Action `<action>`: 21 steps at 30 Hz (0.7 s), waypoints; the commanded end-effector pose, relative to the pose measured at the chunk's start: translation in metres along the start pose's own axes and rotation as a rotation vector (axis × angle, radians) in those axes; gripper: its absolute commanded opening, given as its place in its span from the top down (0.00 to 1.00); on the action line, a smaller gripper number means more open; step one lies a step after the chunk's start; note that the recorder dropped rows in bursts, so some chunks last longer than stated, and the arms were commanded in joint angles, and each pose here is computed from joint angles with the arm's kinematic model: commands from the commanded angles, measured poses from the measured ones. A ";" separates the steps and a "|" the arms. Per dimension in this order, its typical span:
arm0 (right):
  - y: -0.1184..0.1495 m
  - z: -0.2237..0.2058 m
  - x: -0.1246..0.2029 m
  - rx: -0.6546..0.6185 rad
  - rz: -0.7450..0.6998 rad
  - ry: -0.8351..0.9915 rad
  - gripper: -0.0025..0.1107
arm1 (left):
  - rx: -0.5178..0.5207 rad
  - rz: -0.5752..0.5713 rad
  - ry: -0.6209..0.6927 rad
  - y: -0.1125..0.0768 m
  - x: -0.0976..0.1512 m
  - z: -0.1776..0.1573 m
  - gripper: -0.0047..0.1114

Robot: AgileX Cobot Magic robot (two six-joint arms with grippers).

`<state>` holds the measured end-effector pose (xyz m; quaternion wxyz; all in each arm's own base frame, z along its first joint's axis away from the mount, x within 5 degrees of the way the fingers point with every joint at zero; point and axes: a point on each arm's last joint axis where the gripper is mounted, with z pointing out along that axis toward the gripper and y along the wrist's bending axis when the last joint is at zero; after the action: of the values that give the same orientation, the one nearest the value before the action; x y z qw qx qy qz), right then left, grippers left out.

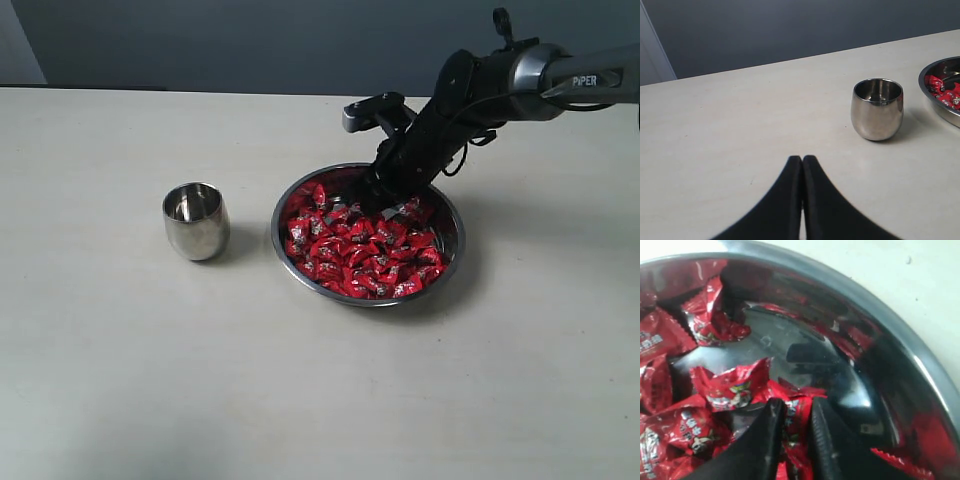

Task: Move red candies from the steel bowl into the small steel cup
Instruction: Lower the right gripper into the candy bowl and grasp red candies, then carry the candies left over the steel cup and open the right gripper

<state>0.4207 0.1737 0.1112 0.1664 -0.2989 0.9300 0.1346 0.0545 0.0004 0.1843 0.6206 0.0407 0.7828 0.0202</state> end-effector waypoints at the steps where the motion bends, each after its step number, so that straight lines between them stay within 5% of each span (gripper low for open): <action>1: 0.001 -0.008 -0.005 0.004 0.001 -0.026 0.97 | 0.010 -0.004 -0.013 -0.001 -0.001 0.000 0.96; 10: 0.018 -0.067 -0.027 -0.042 0.039 -0.167 0.98 | 0.010 -0.004 -0.013 -0.001 -0.001 0.000 0.96; 16: 0.085 -0.082 -0.040 -0.284 -0.154 -0.245 0.98 | 0.010 -0.004 -0.013 -0.001 -0.001 0.000 0.96; 21: 0.138 -0.073 -0.048 -0.269 -0.264 -0.311 0.98 | 0.010 -0.004 -0.013 -0.001 -0.001 0.000 0.96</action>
<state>0.3693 0.2576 0.2085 0.2485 -0.3933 0.8391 0.2817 0.0545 0.0004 0.1843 0.6206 0.0407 0.7828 0.0202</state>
